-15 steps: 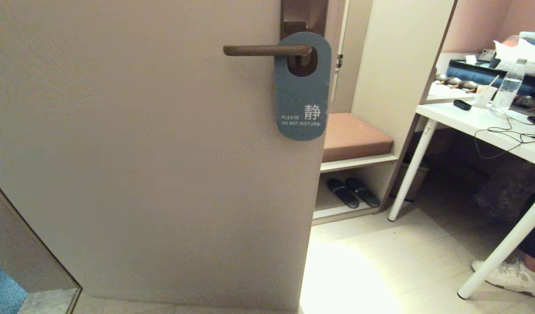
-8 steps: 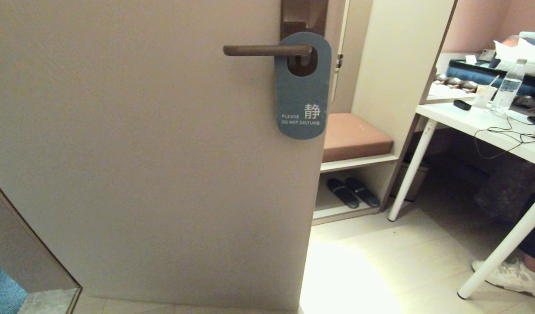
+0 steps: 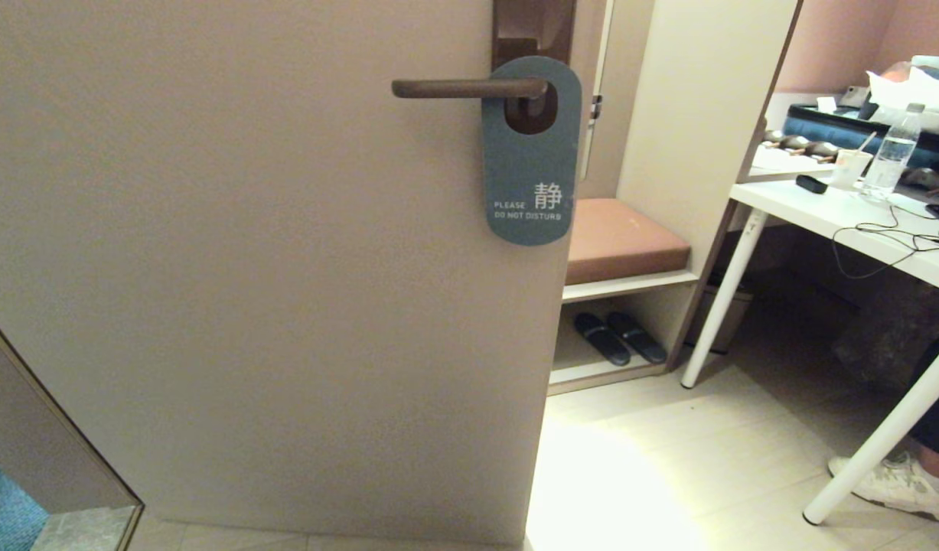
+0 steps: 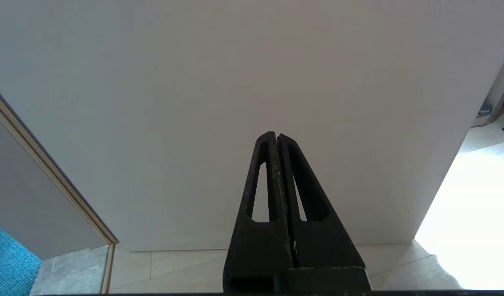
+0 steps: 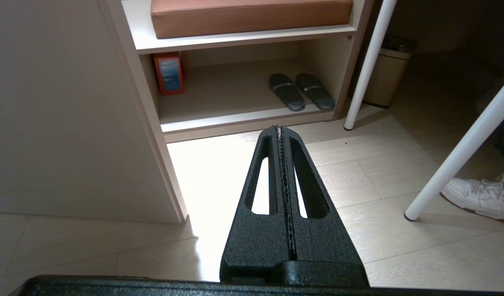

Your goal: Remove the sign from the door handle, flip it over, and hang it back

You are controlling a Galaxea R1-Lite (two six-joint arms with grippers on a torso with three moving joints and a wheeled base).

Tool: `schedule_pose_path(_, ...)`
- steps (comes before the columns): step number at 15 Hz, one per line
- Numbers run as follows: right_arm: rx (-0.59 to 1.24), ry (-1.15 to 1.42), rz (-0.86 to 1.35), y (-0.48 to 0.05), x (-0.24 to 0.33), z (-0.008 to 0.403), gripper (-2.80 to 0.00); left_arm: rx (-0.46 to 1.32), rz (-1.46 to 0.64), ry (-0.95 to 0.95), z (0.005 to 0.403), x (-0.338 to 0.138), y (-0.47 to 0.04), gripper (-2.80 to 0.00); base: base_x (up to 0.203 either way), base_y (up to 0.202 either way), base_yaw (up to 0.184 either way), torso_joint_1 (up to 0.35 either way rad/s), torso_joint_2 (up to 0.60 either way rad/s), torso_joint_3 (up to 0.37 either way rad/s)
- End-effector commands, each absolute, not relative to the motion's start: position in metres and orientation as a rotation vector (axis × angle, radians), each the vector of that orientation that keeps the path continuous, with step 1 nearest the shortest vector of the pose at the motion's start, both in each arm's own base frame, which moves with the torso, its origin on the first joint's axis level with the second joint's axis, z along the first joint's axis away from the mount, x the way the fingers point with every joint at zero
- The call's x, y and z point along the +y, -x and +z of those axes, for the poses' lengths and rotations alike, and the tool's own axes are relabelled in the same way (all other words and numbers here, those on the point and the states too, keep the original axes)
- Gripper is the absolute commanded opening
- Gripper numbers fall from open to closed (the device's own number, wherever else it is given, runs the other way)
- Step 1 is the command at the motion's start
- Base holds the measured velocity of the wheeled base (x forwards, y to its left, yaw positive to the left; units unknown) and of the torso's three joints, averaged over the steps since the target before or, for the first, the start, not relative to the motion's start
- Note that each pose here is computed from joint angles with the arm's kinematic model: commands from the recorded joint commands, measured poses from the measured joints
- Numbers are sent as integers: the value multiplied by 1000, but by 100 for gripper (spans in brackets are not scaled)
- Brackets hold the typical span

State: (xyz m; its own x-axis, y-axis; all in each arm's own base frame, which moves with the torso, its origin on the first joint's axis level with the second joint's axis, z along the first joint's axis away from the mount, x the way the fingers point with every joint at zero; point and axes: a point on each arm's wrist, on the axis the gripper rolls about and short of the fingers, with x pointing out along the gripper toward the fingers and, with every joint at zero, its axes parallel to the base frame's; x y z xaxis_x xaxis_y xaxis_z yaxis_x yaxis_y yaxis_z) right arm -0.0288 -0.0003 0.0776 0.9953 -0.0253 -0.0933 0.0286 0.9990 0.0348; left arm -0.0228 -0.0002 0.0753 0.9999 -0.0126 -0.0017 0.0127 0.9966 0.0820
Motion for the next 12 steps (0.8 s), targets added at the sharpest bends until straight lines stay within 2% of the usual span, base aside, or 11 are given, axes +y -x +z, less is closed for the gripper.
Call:
schedule_pose_path(1, 95, -36, -26, 29, 0, 77, -280, 1, -12, -83, 75, 0, 23, -280, 0, 0, 0, 0, 0, 0)
schedule_pose_path(12, 95, -38, -28, 29, 0, 77, -280, 1, -12, -83, 75, 0, 23, -280, 0, 0, 0, 0, 0, 0)
